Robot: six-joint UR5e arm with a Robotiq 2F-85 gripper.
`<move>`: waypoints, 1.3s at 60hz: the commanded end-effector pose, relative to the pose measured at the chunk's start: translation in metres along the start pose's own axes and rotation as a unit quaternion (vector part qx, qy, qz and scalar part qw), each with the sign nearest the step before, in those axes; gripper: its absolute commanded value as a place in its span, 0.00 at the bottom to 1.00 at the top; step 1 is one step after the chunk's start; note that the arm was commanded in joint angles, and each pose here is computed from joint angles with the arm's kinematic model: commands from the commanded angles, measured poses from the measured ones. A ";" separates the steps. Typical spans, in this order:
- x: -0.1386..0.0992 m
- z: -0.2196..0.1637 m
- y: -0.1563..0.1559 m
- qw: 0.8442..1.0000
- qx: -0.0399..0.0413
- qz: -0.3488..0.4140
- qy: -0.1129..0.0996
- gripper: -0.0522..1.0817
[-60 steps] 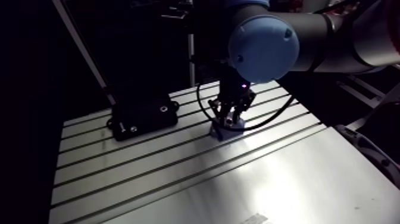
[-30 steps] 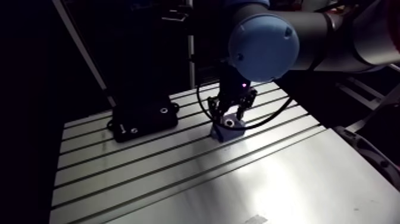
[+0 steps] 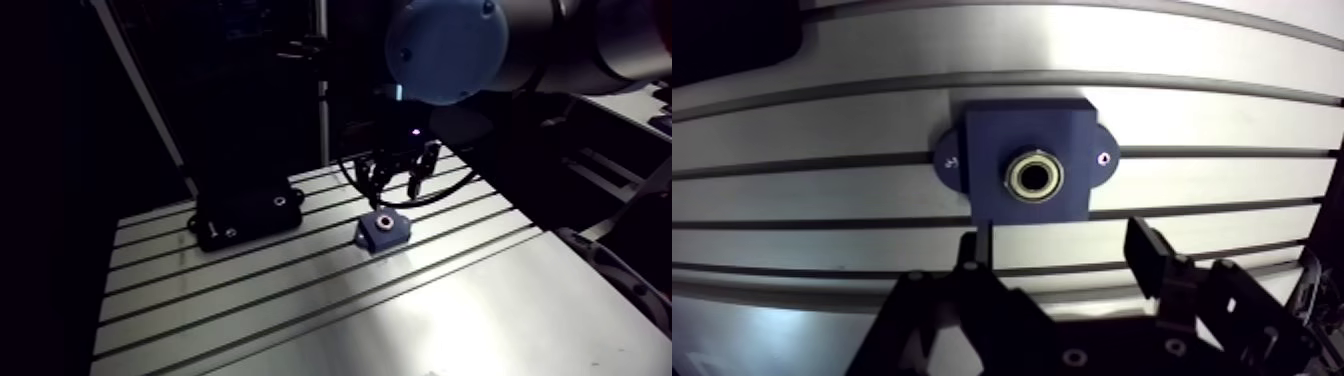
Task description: Pick up the bearing and press it into the housing until flush.
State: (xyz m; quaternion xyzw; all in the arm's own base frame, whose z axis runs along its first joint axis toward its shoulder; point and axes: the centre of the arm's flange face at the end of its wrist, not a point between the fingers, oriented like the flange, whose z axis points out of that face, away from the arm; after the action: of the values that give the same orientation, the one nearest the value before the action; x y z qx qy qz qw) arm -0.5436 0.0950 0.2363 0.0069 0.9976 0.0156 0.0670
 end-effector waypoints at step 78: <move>0.013 0.032 -0.005 0.999 0.019 -0.039 -0.001 1.00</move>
State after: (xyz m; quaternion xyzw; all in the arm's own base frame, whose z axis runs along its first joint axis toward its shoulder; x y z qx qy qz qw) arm -0.5520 0.0906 0.2080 -0.0214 0.9977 -0.0041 0.0645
